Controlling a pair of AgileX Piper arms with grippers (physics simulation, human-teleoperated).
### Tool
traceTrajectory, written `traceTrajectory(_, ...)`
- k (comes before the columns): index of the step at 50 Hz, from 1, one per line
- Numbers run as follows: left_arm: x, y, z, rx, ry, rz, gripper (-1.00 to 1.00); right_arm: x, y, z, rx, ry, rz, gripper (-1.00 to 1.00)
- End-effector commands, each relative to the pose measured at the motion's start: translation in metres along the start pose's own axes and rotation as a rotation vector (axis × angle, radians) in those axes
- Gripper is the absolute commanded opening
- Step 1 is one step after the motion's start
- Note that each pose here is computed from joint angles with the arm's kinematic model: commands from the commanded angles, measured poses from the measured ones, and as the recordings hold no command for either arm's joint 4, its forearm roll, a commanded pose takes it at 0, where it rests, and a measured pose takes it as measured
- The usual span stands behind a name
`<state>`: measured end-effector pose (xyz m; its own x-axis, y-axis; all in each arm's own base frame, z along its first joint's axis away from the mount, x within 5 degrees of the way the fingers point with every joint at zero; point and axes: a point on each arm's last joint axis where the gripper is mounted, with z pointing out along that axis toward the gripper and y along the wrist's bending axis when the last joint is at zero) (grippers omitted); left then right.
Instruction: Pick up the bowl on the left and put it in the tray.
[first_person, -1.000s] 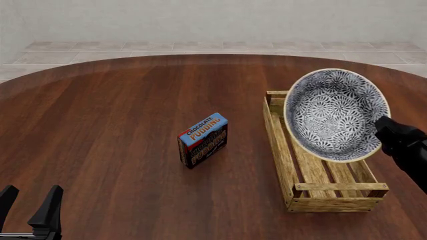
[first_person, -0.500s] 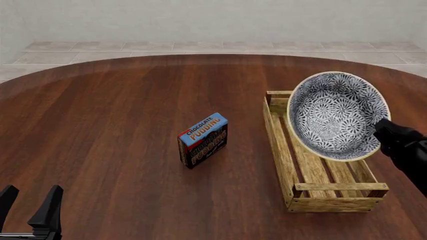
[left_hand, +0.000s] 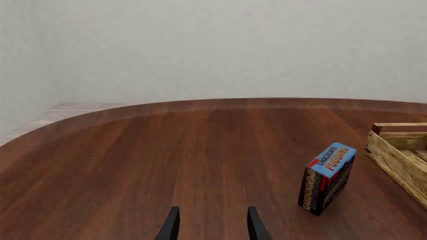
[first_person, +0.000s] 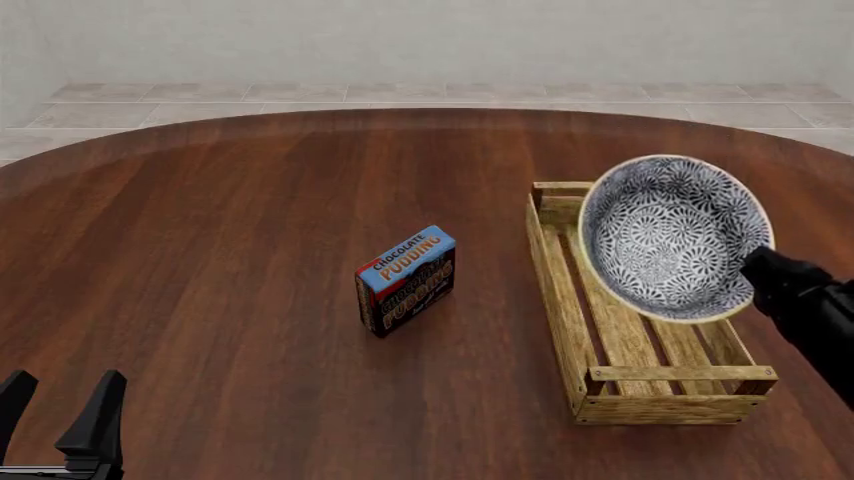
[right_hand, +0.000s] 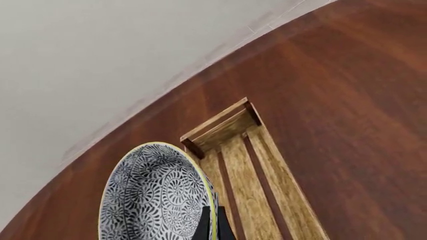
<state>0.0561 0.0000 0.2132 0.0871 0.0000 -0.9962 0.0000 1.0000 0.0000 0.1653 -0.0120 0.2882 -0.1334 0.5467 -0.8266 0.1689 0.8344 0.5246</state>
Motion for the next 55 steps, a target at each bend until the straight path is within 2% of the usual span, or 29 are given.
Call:
traceTrajectory(1,0.0,0.0,0.0,0.0,0.0,0.0,1.0,0.001,-0.003,0.0,0.014,-0.002,0.052,-1.0)
traceTrajectory(11,0.0,0.0,0.0,0.0,0.0,0.0,1.0,-0.01,0.0,-0.01,0.026,-0.024,0.023,-1.0)
traceTrajectory(27,0.0,0.0,0.0,0.0,0.0,0.0,1.0,-0.003,0.003,-0.009,0.004,0.011,-0.008,-1.0)
traceTrajectory(43,0.0,0.0,0.0,0.0,0.0,0.0,1.0,0.012,-0.005,0.001,0.023,0.058,0.025,-1.0)
traceTrajectory(55,0.0,0.0,0.0,0.0,0.0,0.0,1.0,0.017,-0.011,0.008,0.044,0.066,0.037,-1.0)
